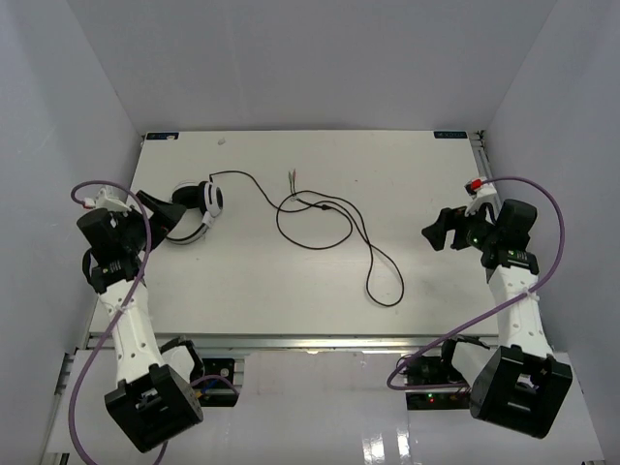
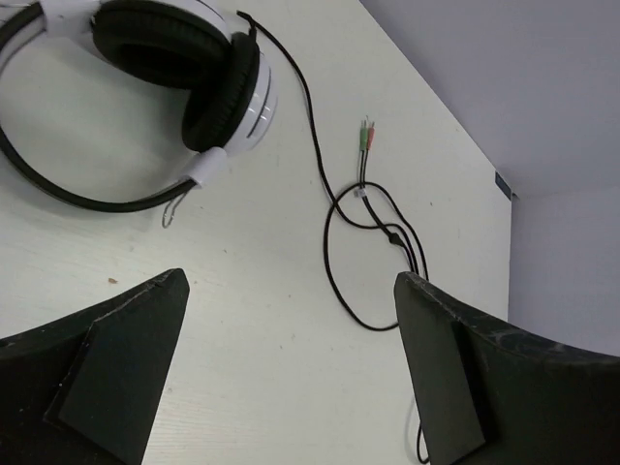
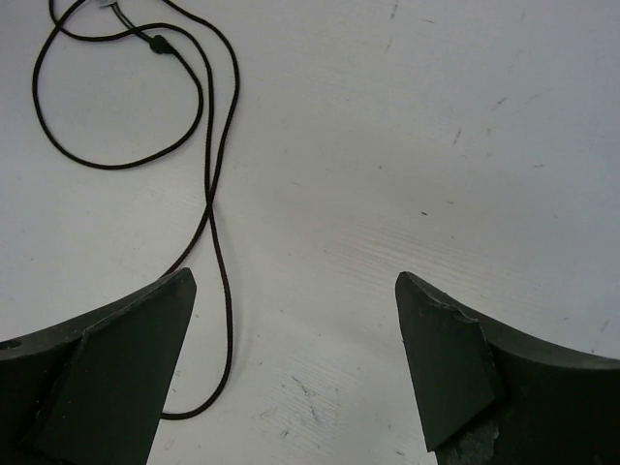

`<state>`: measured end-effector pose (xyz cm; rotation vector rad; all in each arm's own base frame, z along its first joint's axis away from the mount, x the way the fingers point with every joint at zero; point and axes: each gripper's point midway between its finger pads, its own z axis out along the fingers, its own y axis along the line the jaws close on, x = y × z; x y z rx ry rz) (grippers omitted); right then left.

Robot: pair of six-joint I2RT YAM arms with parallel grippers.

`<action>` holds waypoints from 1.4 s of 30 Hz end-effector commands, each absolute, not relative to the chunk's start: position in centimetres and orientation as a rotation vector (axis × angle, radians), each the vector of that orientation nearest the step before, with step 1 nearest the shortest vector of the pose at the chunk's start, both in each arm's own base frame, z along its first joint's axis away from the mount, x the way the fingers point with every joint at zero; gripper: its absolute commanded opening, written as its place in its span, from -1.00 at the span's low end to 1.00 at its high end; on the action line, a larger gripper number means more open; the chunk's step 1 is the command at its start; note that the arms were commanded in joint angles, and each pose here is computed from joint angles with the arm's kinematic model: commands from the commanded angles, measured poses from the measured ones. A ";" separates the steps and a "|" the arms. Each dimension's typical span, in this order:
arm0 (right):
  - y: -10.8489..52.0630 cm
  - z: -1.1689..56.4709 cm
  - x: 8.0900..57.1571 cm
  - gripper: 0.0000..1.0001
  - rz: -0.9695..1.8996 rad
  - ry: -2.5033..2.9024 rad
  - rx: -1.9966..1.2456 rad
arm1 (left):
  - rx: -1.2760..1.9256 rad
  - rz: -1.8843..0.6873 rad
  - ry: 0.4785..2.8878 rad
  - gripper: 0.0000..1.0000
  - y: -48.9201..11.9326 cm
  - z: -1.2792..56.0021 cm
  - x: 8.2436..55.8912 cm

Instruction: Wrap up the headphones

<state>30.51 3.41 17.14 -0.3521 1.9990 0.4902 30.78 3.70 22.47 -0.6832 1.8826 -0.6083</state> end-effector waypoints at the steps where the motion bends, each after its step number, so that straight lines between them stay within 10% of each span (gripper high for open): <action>1: 2.2 18.4 30.9 0.80 0.384 1.943 -0.315 | -0.683 -0.686 1.946 0.96 2.5 19.3 30.4; 6: 9.6 20.2 26.0 0.80 0.768 1.602 -0.917 | -0.808 -0.592 2.019 0.96 4.9 16.7 31.7; 25: 12.4 18.5 27.2 0.80 0.904 1.673 -0.948 | -1.290 -0.131 2.467 0.84 10.3 4.2 37.3; 36: 12.0 18.9 27.1 0.81 0.880 1.669 -0.939 | -1.363 0.269 2.572 -0.32 12.8 0.2 35.5; 42: 12.3 18.7 26.4 0.80 0.915 1.658 -0.951 | -1.097 0.087 2.444 -0.91 12.1 4.9 38.9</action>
